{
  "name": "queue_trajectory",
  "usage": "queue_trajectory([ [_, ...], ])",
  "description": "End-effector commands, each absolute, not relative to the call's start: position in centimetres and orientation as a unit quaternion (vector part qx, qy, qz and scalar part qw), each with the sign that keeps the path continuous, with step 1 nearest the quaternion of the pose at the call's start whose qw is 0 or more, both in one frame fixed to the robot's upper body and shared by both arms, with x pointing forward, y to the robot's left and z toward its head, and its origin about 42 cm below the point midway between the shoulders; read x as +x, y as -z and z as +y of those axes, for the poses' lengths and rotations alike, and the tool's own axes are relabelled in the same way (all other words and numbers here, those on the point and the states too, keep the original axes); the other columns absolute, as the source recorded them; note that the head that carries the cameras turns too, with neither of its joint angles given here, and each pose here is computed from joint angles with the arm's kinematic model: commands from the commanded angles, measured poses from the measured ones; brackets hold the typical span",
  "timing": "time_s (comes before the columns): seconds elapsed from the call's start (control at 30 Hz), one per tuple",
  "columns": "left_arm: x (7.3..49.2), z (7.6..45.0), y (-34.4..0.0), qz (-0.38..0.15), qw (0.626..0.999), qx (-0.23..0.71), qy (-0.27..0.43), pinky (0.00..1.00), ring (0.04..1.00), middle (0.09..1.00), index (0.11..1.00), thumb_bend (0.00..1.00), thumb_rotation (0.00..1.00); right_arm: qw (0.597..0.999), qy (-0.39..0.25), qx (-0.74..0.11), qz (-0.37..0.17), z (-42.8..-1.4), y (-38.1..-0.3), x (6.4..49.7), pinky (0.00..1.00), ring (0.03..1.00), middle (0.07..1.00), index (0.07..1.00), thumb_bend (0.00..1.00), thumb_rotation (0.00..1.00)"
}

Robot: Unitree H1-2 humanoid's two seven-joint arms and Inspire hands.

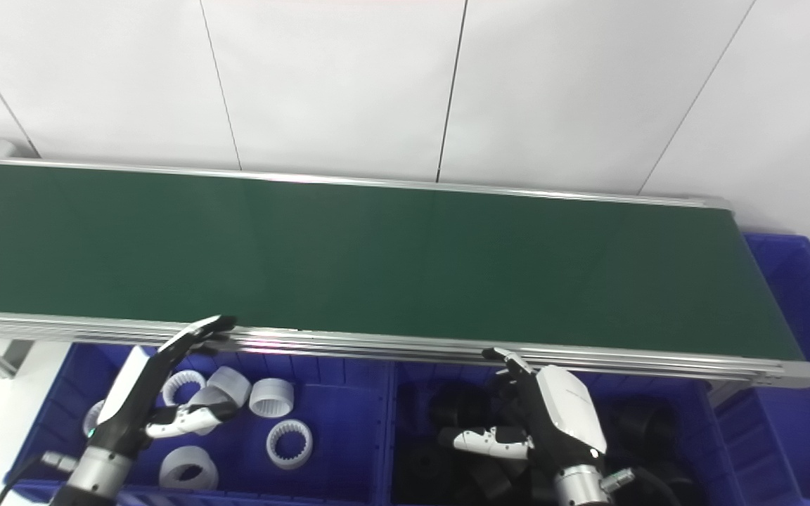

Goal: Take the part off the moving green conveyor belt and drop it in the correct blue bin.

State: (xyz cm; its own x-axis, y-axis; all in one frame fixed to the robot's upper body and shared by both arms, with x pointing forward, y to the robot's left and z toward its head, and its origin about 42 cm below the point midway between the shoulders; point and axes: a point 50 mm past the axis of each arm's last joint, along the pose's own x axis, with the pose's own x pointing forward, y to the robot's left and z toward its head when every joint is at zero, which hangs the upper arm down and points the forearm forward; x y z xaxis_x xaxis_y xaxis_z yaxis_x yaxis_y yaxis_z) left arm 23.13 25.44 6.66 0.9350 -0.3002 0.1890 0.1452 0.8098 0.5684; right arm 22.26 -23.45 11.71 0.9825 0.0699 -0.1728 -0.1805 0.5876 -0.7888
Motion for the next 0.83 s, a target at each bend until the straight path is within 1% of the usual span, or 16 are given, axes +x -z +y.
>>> queue_trajectory([
  [0.0, 24.0, 24.5, -8.3, -0.174, 0.934, 0.283, 0.134, 0.73, 0.808, 0.837, 0.804, 0.9, 0.61, 0.891, -0.054, -0.45, 0.037, -23.3, -13.0, 22.4, 0.59, 0.65, 0.684, 0.831, 0.84, 0.45],
  [0.1, 24.3, 23.7, -9.3, -0.172, 0.928, 0.286, 0.165, 0.75, 0.827, 0.852, 0.811, 0.89, 0.57, 0.89, -0.056, -0.451, 0.041, -23.1, -13.1, 22.4, 0.6, 0.657, 0.687, 0.835, 0.84, 0.46],
  [0.17, 24.6, 23.1, -9.9, -0.166, 0.923, 0.296, 0.183, 0.75, 0.827, 0.857, 0.818, 0.9, 0.59, 0.889, -0.057, -0.453, 0.042, -23.0, -13.2, 22.3, 0.63, 0.672, 0.692, 0.838, 0.85, 0.5],
  [0.2, 24.6, 22.9, -10.1, -0.163, 0.921, 0.299, 0.188, 0.77, 0.838, 0.853, 0.819, 0.9, 0.59, 0.888, -0.057, -0.454, 0.041, -23.0, -13.2, 22.3, 0.64, 0.677, 0.693, 0.838, 0.86, 0.52],
  [0.27, 24.8, 22.5, -10.5, -0.159, 0.918, 0.306, 0.197, 0.78, 0.84, 0.834, 0.811, 0.9, 0.57, 0.889, -0.057, -0.453, 0.038, -22.9, -13.3, 22.2, 0.64, 0.673, 0.69, 0.835, 0.87, 0.53],
  [0.33, 24.8, 22.1, -10.8, -0.158, 0.91, 0.326, 0.203, 0.79, 0.839, 0.828, 0.808, 0.9, 0.57, 0.889, -0.057, -0.453, 0.036, -22.9, -13.3, 22.1, 0.64, 0.674, 0.689, 0.835, 0.87, 0.53],
  [0.47, 24.8, 21.9, -11.1, -0.149, 0.902, 0.347, 0.21, 0.88, 0.859, 0.83, 0.805, 0.89, 0.54, 0.889, -0.056, -0.454, 0.036, -22.9, -13.5, 21.8, 0.65, 0.674, 0.691, 0.843, 0.87, 0.53],
  [0.57, 24.8, 22.0, -11.0, -0.141, 0.892, 0.372, 0.215, 0.91, 0.884, 0.842, 0.81, 0.9, 0.53, 0.888, -0.056, -0.454, 0.037, -22.9, -13.5, 21.9, 0.64, 0.673, 0.693, 0.847, 0.87, 0.54],
  [0.7, 24.9, 22.1, -10.8, -0.135, 0.888, 0.385, 0.212, 0.92, 0.888, 0.844, 0.809, 0.89, 0.52, 0.888, -0.055, -0.455, 0.039, -22.8, -13.7, 21.9, 0.63, 0.669, 0.692, 0.848, 0.87, 0.53],
  [0.8, 24.9, 22.2, -10.5, -0.131, 0.887, 0.389, 0.21, 0.92, 0.898, 0.847, 0.809, 0.88, 0.52, 0.888, -0.056, -0.454, 0.04, -22.8, -13.6, 22.0, 0.62, 0.662, 0.692, 0.85, 0.87, 0.52],
])
